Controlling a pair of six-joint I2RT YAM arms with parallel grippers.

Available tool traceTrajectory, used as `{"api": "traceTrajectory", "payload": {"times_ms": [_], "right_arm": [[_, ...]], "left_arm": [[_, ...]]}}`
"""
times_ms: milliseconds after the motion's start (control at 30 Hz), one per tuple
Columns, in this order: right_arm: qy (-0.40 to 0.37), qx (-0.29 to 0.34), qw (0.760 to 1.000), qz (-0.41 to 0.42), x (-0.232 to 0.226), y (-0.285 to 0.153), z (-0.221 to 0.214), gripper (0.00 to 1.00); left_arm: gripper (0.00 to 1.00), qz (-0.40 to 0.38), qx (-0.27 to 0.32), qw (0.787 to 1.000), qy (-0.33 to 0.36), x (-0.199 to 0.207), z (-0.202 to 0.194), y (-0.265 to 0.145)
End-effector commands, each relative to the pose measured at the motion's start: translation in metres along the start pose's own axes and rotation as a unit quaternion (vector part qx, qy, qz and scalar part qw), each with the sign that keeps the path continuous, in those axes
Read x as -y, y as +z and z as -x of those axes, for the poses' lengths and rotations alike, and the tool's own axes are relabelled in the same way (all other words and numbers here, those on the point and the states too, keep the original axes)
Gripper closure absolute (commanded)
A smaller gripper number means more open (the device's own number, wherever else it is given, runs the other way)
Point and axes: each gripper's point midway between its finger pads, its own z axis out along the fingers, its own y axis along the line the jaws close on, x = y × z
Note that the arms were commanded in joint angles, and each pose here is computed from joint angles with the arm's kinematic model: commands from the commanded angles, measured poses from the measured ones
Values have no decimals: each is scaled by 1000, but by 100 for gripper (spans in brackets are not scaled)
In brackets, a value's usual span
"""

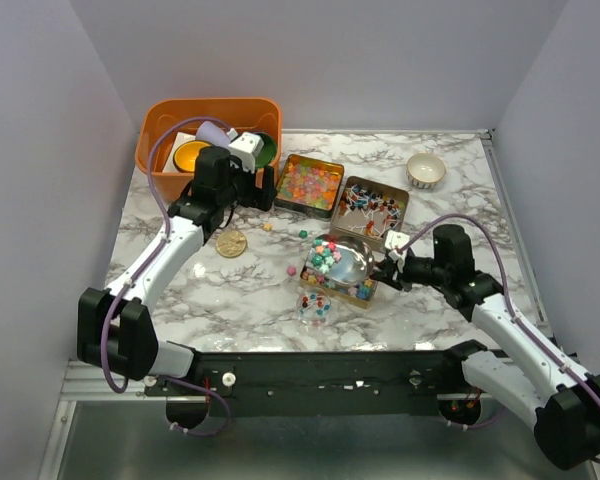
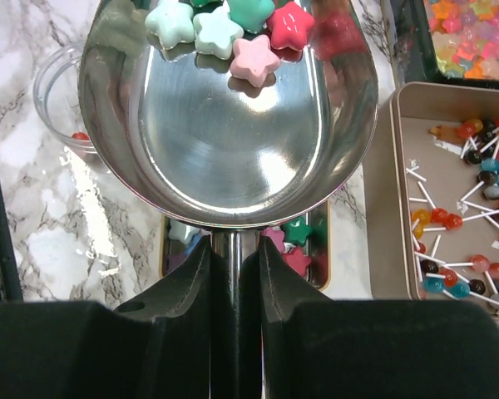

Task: Pack the candies
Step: Place the fake candies in the packing bottle.

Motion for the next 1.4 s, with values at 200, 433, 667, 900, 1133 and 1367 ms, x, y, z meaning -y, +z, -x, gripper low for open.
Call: {"api": "traceTrajectory", "payload": {"times_ms": [200,433,667,900,1133,1367], "right_arm": [[-117,-10,992,55,-13,-29,31,99],[-151,-49,984,84,-9,-32,26,99],[-175,-74,976,103,-8,-25,13,99],[-181,-115,973,90,4,-20,6,99],[-207,-140,964,95,-1,-13,4,99],[-221,-162,958,85,0,-5,4,99]], "left_arm": [[3,13,17,1000,14,-4,-16,-7],[3,14,22,1000,-6,-7,-22,-18],[3,19,26,999,-25,-15,-26,-26],[3,22,28,999,-38,-20,-29,-28],[3,27,37,998,-47,-25,-32,-32],[3,30,39,997,-55,-28,-37,-36]]}}
